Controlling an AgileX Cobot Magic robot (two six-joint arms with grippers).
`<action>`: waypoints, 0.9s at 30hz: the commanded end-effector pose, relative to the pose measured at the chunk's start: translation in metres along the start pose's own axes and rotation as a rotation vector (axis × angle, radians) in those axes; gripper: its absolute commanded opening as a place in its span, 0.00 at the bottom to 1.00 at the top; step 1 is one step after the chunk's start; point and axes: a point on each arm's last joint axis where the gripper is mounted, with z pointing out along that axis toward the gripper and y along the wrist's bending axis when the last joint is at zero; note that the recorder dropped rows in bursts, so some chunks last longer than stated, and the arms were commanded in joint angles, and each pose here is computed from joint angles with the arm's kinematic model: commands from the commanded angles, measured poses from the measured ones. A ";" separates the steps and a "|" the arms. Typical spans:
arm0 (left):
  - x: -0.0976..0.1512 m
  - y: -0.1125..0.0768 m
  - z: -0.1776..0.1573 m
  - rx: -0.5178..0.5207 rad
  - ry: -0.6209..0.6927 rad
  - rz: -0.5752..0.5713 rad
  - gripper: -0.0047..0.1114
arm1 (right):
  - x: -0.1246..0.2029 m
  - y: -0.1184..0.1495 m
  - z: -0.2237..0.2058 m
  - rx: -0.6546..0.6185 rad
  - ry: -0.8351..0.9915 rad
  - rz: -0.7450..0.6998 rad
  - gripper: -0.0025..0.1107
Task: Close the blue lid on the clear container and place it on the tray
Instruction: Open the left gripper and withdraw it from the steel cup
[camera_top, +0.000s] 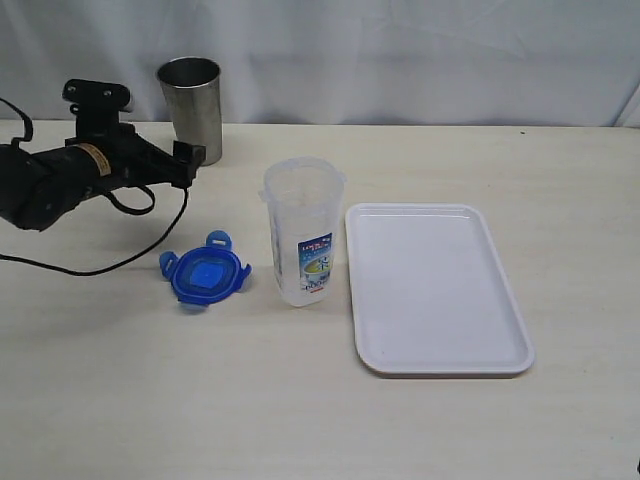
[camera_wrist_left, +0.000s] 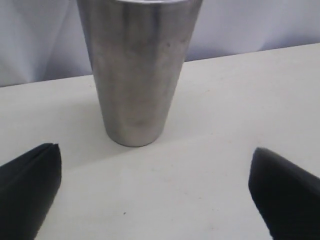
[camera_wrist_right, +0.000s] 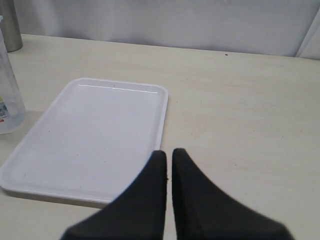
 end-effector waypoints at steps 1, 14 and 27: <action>0.001 -0.008 -0.005 0.063 -0.031 0.033 0.85 | 0.000 0.000 0.000 0.004 -0.006 0.006 0.06; -0.049 -0.015 -0.032 0.105 -0.171 0.241 0.85 | 0.000 0.000 0.000 0.004 -0.006 0.006 0.06; -0.098 -0.010 -0.084 -0.044 -0.092 0.161 0.85 | 0.000 0.000 0.000 0.004 -0.006 0.006 0.06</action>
